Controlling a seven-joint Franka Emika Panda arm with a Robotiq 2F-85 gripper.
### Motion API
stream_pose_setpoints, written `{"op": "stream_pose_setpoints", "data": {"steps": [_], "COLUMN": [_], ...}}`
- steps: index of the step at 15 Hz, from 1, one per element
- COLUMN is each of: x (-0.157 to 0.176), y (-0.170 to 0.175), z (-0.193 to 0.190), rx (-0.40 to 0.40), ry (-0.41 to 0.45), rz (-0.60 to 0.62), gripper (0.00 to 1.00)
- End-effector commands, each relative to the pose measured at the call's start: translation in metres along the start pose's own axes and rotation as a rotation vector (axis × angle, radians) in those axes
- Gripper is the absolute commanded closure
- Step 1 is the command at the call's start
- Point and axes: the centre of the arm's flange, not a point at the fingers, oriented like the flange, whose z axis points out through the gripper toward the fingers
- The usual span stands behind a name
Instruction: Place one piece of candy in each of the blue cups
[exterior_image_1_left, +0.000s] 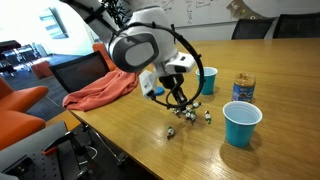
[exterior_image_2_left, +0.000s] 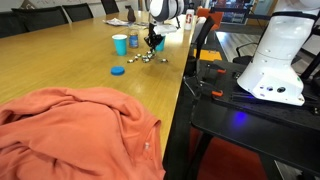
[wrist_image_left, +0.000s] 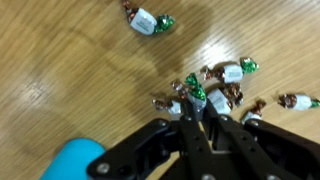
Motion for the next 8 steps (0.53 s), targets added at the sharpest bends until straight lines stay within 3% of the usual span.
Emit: {"op": "stream_pose_setpoints", "data": {"steps": [1,4,8], "x": [0.007,0.043,0.088], "y": [0.036,0.068,0.11], "z": [-0.078,-0.105,-0.102], "rx": [0.059,0.065,0.056], "ry": [0.09,0.178,0.23], "rz": [0.124,0.257,0.349], "gripper": [0.97,0.97,0.97]}}
